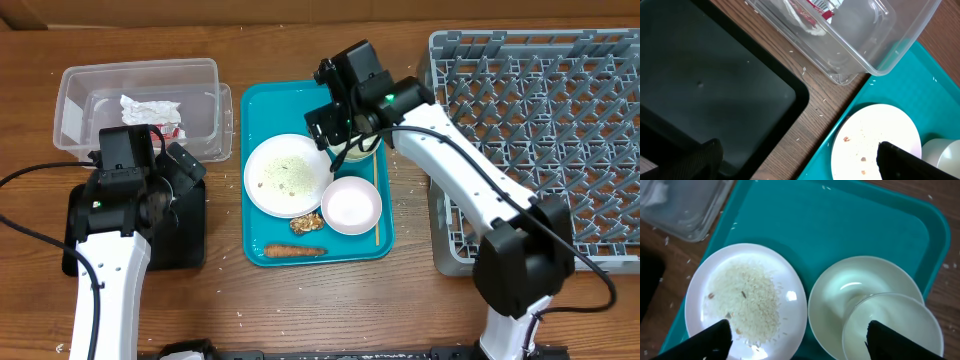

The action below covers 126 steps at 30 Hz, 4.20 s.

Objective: Sort waste into correct bins and load items into the dishwasher
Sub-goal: 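Reach the right gripper over the tray to the white cup, then lift the white cup with the right gripper toward the dish rack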

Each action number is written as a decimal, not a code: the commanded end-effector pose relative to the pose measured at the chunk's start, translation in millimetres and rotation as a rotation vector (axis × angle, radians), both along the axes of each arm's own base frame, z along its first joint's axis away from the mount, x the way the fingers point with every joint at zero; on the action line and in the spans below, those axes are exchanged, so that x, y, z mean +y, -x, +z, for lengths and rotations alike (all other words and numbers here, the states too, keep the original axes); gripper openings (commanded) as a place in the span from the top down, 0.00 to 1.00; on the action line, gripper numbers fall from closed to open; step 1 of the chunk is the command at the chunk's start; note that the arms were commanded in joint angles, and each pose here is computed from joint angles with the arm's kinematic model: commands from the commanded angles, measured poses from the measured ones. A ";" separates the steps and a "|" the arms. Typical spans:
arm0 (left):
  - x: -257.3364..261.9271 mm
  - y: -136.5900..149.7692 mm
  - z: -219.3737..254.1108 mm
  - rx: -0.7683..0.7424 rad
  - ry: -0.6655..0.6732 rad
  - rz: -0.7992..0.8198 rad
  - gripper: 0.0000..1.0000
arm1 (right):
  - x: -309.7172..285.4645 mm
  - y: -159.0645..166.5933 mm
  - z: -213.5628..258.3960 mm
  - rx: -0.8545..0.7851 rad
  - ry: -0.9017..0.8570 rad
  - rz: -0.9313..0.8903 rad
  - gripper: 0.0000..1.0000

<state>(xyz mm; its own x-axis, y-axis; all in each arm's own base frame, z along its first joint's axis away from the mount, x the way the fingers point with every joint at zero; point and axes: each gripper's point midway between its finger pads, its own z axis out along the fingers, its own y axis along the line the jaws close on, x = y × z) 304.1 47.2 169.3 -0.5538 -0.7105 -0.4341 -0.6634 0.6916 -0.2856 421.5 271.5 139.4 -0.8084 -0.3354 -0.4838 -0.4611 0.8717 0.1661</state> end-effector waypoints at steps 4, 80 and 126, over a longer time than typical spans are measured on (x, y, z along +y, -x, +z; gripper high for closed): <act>1.1 -1.9 5.4 -0.017 0.003 0.008 0.00 | -4.5 -11.8 -17.8 0.025 0.024 -0.105 0.13; 1.1 -1.7 5.2 -0.016 0.003 0.008 0.00 | -390.1 -50.8 54.2 0.014 -1.123 -0.615 0.96; 1.1 -1.7 5.2 -0.016 0.003 0.008 0.00 | -409.5 -73.9 8.9 0.026 -1.119 -0.727 0.96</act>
